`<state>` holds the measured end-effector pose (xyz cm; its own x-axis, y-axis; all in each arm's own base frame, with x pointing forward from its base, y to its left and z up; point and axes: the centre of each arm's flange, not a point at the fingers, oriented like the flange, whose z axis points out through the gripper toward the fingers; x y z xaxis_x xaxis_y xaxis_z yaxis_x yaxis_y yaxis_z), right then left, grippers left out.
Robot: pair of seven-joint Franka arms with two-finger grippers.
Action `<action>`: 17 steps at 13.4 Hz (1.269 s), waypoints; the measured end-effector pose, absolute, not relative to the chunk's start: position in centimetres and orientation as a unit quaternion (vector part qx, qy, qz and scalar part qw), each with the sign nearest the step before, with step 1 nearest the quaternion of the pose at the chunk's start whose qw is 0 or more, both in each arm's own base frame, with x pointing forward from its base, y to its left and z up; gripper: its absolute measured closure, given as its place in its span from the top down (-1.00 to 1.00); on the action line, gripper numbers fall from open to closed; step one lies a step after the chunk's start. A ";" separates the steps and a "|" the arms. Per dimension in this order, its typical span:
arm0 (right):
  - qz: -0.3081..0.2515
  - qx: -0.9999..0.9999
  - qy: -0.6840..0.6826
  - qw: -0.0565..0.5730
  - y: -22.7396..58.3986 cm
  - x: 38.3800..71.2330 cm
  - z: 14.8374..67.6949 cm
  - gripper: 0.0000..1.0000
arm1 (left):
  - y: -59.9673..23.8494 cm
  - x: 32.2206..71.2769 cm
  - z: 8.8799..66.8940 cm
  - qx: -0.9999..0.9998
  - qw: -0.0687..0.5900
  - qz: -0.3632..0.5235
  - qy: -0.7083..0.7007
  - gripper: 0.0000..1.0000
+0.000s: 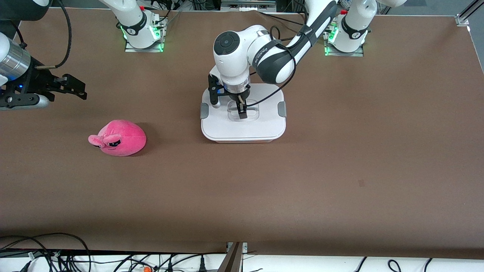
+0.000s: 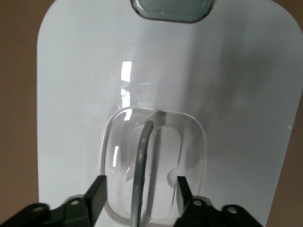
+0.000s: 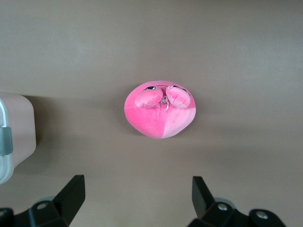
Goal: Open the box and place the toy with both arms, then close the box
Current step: 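Close the left gripper on the white lid handle, then lift the lid off the pink tub while the right gripper reaches the plush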
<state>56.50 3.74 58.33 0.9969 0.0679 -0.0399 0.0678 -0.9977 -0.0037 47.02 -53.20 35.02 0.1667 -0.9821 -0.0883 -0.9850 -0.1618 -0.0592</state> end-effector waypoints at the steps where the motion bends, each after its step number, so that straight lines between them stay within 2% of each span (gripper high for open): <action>1: 0.020 -0.999 -0.034 0.001 3.8 56.5 58.3 1.00 | -53.3 47.0 35.1 -0.762 0.051 0.014 0.646 0.03; 5: 0.020 -0.999 -0.034 0.001 3.8 56.5 58.3 1.00 | -53.3 47.0 35.3 -0.761 0.051 0.012 0.646 -0.84; 13: 0.026 -0.999 -0.035 0.000 3.9 57.1 57.2 1.00 | -52.3 47.4 38.4 -0.767 0.060 0.020 0.638 -0.86; 15: 0.025 -0.999 -0.035 0.000 3.9 57.2 57.1 1.00 | -49.7 49.3 39.4 -0.779 0.064 0.035 0.623 -0.86; 17: 0.025 -0.999 -0.034 -0.001 3.9 57.3 56.9 1.00 | -43.5 54.0 40.5 -0.800 0.054 0.055 0.595 -0.86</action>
